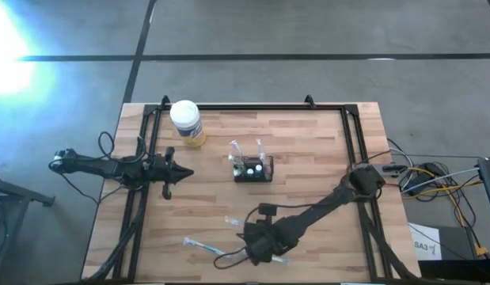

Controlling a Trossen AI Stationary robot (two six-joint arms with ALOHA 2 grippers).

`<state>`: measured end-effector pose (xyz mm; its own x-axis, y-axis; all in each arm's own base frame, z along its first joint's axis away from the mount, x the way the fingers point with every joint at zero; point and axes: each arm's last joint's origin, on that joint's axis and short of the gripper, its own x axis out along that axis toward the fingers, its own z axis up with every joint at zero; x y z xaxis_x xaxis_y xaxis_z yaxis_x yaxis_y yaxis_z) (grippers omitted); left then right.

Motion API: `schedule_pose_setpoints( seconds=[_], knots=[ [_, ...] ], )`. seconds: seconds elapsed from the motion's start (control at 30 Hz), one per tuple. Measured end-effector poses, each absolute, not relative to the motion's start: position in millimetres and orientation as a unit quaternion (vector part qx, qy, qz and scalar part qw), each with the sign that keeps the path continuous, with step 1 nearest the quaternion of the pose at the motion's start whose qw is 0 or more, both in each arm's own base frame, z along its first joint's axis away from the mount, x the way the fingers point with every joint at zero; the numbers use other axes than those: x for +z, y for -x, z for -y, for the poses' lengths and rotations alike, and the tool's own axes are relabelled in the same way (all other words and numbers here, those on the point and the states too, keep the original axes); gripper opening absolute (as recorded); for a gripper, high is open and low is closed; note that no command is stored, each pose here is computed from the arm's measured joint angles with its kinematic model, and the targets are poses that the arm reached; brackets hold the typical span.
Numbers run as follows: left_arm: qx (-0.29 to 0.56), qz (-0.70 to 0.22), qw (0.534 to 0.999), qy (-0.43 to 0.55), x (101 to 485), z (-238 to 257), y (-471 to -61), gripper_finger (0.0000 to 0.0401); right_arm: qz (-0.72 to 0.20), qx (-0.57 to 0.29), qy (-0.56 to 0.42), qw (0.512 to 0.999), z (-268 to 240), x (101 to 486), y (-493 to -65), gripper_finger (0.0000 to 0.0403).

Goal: Pick & Place toothbrushing station
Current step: Put the top blue toothbrush into the wire organizer

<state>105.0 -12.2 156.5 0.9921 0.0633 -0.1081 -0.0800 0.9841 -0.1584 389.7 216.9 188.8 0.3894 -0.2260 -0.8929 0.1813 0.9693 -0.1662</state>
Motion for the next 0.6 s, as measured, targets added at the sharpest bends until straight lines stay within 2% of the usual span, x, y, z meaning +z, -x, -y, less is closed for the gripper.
schedule_pose_setpoints(
  seconds=[0.17, 0.3, 0.43, 0.6],
  knots=[
    [0.018, -0.053, 0.995, 0.086, 156, 13, -105, 0.0016, -0.472, -0.121, 0.042, 0.872, -221, 221, -374, 0.0011],
    [-0.006, -0.056, 0.992, 0.110, 157, 15, -105, 0.0016, -0.380, -0.110, 0.059, 0.917, -221, 240, -357, 0.0010],
    [-0.053, -0.054, 0.989, 0.124, 158, 18, -108, 0.0011, -0.271, -0.060, 0.044, 0.960, -214, 235, -344, 0.0010],
    [-0.061, -0.034, 0.989, 0.129, 163, 20, -113, 0.0017, -0.115, -0.033, 0.009, 0.993, -188, 230, -331, 0.0011]
  ],
)
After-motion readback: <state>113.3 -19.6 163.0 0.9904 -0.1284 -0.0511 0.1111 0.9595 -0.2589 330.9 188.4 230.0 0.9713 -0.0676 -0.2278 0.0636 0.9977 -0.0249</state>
